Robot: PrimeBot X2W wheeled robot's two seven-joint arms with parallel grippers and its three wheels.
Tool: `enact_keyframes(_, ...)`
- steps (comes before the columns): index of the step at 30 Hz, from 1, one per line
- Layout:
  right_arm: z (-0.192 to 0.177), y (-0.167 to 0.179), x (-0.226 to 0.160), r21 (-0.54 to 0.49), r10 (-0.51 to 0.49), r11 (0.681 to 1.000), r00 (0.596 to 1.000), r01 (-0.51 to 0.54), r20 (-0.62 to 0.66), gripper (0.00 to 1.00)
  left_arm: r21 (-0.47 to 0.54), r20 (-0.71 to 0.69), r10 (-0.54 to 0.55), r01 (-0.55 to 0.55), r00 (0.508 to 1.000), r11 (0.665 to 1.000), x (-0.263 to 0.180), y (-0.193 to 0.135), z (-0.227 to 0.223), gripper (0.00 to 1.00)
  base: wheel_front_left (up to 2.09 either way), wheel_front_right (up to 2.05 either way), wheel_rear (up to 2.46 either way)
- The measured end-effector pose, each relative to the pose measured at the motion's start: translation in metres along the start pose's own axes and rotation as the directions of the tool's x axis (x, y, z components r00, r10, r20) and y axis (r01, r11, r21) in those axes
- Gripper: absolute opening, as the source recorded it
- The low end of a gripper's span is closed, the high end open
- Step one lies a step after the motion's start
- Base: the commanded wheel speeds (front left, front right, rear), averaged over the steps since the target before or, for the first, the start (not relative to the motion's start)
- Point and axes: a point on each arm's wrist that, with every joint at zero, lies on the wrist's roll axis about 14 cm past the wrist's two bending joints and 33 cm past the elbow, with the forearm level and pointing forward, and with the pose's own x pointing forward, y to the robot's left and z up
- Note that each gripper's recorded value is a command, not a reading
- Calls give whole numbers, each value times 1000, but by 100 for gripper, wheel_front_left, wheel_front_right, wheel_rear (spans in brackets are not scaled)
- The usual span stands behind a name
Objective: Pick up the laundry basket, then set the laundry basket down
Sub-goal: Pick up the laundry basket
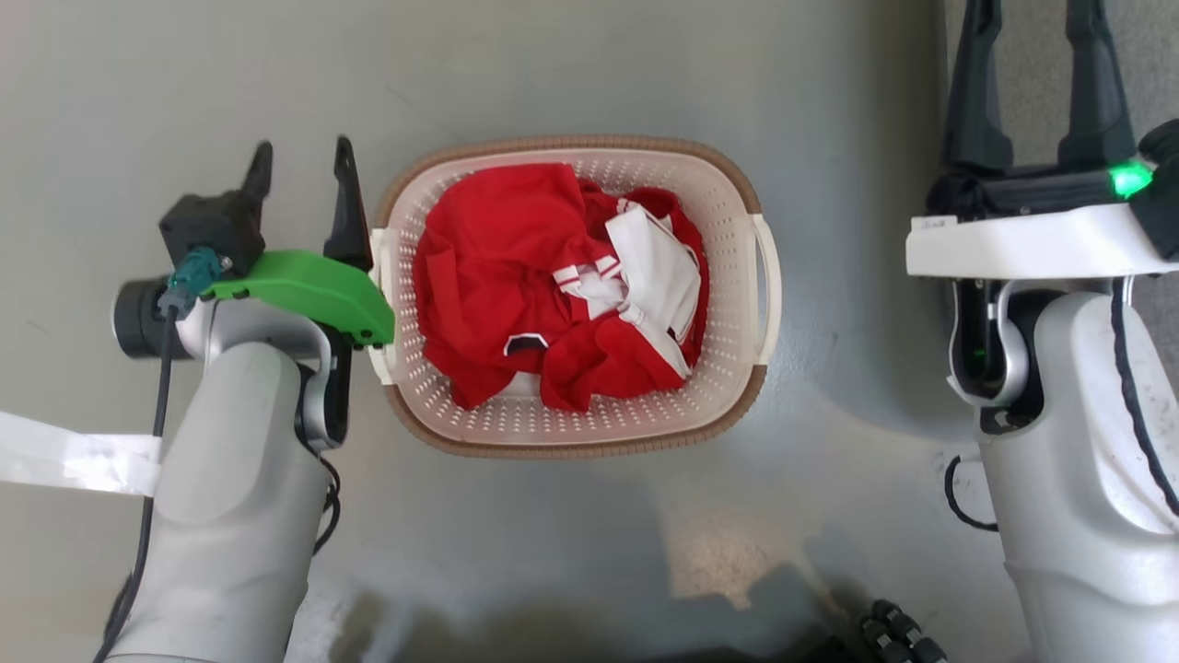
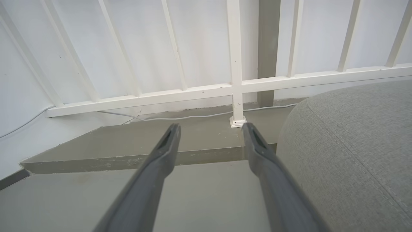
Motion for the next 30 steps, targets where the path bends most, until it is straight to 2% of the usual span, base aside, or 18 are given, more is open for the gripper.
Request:
enact_keyframes(6,1,1,-13,-12,1,1000,1000,-2,-27,100,28,143,-12,9,990,1000,-8,-6,53,100,0,0,0)
enact_keyframes(16,18,9,-42,-18,28,999,999,-29,-35,100,41,288,8,-21,958,999,-56,-5,105,100,0,0,0)
enact_keyframes(30,39,24,-92,11,66,998,997,-66,-41,100,41,396,60,-83,916,996,-131,2,136,100,0,0,0)
